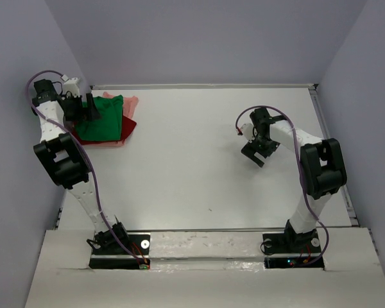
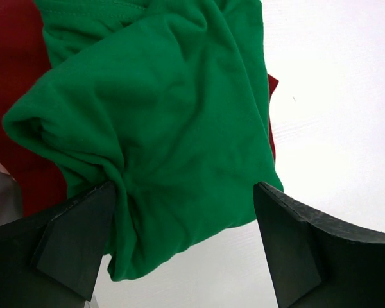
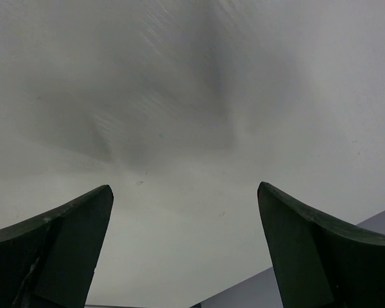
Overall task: Fold and stack the t-shirts
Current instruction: Smooth out wrinkles on the folded tshirt
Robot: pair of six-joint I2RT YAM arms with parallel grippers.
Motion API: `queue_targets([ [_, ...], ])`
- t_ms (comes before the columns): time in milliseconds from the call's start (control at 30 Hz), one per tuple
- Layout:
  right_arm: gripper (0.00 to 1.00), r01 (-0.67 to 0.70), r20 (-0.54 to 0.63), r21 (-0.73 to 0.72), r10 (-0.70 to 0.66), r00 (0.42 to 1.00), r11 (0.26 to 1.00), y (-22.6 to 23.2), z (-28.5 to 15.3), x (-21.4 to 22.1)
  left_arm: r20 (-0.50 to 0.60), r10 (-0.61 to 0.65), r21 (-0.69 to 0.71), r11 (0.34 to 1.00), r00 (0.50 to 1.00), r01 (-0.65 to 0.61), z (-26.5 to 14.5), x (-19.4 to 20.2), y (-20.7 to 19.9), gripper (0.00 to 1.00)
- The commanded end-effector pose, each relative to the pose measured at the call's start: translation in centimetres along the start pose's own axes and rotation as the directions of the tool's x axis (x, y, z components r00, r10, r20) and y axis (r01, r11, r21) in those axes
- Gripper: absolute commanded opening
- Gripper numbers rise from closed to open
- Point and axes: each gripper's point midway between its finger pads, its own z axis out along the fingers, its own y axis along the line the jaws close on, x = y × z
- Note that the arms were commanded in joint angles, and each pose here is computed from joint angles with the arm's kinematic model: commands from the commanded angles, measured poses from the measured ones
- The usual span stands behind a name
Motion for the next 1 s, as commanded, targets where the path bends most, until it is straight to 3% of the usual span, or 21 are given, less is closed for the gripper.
queue_targets([
  [0, 1.0, -0.021, 0.011, 0.005, 0.021, 1.0, 1.0, -0.6, 0.0, -0.9, 0.075, 0.047, -0.073, 0.996, 0.996, -0.042, -0.9, -2.8, 1.3, 0.97],
  [267, 1.0, -0.017, -0.017, -0.005, 0.017, 1.0, 1.0, -0.4, 0.9, -0.7, 0.113, 0.06, -0.248, 0.968, 0.992, -0.031, -1.0, -4.5, 4.7, 0.97],
  [633, 1.0, -0.017, -0.03, -0.016, 0.017, 0.999, 1.0, -0.3, 1.5, -0.8, 0.059, 0.051, -0.383, 0.924, 0.997, -0.025, 0.5, -1.2, 7.0, 0.96],
  [967, 1.0, -0.017, -0.029, -0.017, 0.017, 0.999, 1.0, -0.1, 1.3, -0.5, 0.074, 0.093, -0.5, 0.865, 0.993, -0.044, 0.6, -2.3, 8.4, 0.96],
])
